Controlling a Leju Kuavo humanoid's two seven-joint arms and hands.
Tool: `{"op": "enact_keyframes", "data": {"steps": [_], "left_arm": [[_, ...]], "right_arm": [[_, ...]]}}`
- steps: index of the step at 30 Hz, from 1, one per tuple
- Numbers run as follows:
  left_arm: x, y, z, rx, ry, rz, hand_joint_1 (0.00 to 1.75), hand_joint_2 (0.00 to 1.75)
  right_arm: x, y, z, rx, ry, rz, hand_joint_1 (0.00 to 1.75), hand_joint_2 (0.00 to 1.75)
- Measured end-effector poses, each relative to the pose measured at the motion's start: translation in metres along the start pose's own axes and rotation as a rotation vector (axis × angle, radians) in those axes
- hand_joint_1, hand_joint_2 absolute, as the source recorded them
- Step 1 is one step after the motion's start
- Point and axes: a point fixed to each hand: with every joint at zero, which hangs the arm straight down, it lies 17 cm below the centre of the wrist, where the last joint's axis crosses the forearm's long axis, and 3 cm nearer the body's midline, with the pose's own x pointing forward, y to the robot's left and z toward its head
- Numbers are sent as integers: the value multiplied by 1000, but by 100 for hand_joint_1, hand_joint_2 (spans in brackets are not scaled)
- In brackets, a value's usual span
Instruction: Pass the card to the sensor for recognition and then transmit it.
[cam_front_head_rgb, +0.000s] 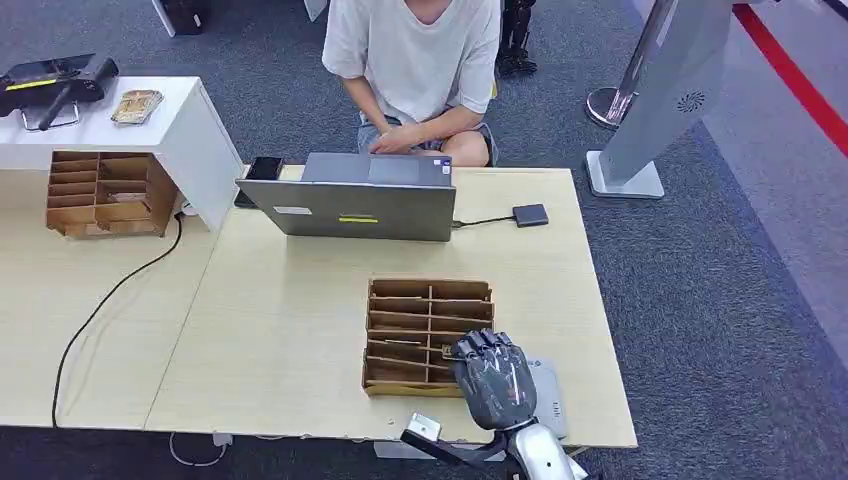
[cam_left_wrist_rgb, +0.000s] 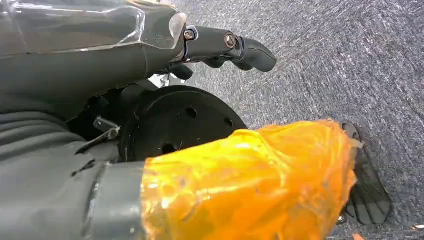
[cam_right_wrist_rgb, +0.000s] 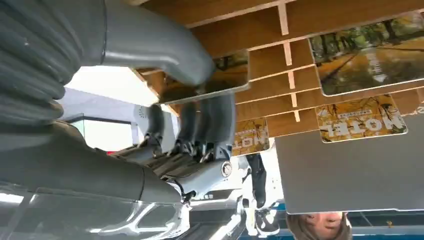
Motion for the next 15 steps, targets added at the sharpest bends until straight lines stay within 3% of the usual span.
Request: {"op": "enact_keyframes", "data": {"steps": [7, 12, 15], "left_arm": [[-1, -1, 0, -1, 5, -15, 0, 0], [-1, -1, 0, -2, 5, -19, 0, 0], [-1, -1, 1, -2, 4, -20, 0, 0]], "right_arm": [[3, -3, -4, -10, -4, -12, 150, 175], [5, -4, -6, -15, -9, -17, 150, 175], [6, -4, -6, -17, -9, -18, 159, 175]]}}
